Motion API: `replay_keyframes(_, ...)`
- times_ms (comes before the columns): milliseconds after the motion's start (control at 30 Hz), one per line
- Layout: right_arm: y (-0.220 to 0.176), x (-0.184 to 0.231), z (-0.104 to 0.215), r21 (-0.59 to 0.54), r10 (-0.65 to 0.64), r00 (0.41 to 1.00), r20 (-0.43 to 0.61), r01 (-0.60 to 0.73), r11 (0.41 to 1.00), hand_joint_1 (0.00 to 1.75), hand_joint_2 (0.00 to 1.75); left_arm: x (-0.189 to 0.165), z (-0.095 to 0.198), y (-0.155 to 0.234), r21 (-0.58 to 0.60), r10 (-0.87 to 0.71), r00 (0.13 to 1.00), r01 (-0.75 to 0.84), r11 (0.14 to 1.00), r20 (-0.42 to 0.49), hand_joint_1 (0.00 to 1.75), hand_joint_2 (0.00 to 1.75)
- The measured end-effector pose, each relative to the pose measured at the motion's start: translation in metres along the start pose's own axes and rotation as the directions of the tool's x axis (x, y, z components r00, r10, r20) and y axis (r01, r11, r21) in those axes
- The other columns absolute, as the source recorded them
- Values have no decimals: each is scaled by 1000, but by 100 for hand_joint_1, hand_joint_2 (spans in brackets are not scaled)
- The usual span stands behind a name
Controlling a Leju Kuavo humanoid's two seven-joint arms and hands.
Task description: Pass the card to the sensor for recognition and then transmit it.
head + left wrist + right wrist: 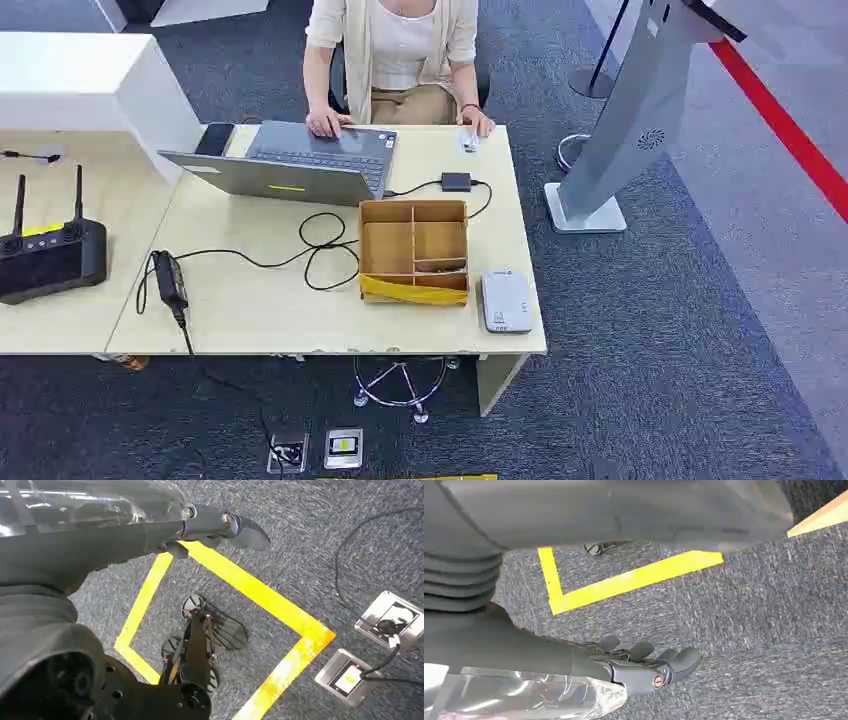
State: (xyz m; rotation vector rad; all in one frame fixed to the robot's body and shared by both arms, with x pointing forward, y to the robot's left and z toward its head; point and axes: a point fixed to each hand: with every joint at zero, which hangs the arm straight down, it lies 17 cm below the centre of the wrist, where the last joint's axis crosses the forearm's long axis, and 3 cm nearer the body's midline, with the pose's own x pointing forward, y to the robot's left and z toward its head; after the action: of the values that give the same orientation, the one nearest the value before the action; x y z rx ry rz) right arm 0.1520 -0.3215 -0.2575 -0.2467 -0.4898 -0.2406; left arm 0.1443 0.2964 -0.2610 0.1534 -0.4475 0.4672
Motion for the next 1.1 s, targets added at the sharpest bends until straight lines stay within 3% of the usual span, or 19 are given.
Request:
replay_keyframes(333, -11, 4, -4, -38, -6, 1000, -5, 6, 999, 0, 0, -4, 0, 0, 7, 7, 1000, -7, 1000, -14, 0, 0)
replay_keyframes(600, -64, 41, -18, -162, -21, 997, 75, 33, 986, 0, 0, -5, 1, -5, -22, 32, 999, -33, 999, -23, 0, 0)
replay_keyframes(1100, -152, 128, -35, -287, -41, 981, 190, 95, 953, 0, 0, -9, 2, -3, -13, 49, 998, -50, 999, -41, 0, 0)
